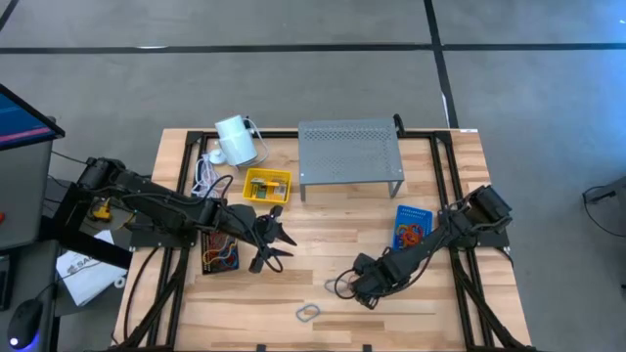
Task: Pick & Place Office Desk Supplies
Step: Put the red rubber band into the black bin
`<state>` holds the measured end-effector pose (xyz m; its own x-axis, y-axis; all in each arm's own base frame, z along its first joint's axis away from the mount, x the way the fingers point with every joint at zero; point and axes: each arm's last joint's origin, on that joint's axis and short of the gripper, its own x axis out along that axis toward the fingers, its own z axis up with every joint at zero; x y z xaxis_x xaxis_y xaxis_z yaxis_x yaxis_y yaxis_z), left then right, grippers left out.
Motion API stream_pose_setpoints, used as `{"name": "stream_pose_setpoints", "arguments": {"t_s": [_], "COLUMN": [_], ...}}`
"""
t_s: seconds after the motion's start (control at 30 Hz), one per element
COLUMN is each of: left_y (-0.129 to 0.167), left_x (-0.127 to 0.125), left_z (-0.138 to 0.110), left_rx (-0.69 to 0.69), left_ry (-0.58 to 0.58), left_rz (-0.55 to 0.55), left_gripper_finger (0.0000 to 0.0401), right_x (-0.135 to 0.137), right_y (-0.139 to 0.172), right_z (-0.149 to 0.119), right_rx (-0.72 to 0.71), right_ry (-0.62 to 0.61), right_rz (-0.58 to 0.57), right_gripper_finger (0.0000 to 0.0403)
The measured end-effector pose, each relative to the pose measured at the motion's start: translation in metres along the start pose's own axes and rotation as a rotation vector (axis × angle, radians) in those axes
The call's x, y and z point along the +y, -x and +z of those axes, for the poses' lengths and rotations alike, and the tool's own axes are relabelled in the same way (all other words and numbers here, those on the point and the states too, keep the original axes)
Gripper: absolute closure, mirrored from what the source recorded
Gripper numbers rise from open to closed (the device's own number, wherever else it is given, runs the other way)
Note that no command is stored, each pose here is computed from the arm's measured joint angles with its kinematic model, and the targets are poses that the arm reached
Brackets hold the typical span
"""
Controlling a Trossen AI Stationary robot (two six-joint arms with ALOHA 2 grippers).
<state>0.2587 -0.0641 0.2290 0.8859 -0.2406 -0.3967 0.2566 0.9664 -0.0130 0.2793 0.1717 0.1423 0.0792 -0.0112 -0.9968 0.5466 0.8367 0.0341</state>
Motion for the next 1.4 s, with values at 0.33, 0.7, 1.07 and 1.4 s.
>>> {"name": "stream_pose_setpoints", "arguments": {"t_s": [0.33,0.7,1.07,1.4], "left_y": [0.0,0.0,0.0,0.0], "left_x": [0.0,0.0,0.0,0.0], "left_z": [-0.001,-0.003,-0.003,-0.003], "left_rx": [0.01,0.034,0.036,0.036], "left_ry": [0.0,0.001,0.001,0.001], "left_rz": [0.0,0.0,0.0,0.0], "left_gripper_finger": [0.0271,0.0271,0.0271,0.0271], "right_x": [0.003,0.01,0.01,0.024], "right_y": [-0.008,-0.022,-0.017,0.014], "right_z": [0.0,-0.001,0.0,0.01], "right_rx": [-0.009,0.027,0.005,-0.05], "right_ry": [-0.016,-0.036,-0.019,0.034], "right_rz": [0.015,-0.052,-0.062,-0.113], "right_gripper_finger": [0.0209,0.0299,0.04,0.0402]}}
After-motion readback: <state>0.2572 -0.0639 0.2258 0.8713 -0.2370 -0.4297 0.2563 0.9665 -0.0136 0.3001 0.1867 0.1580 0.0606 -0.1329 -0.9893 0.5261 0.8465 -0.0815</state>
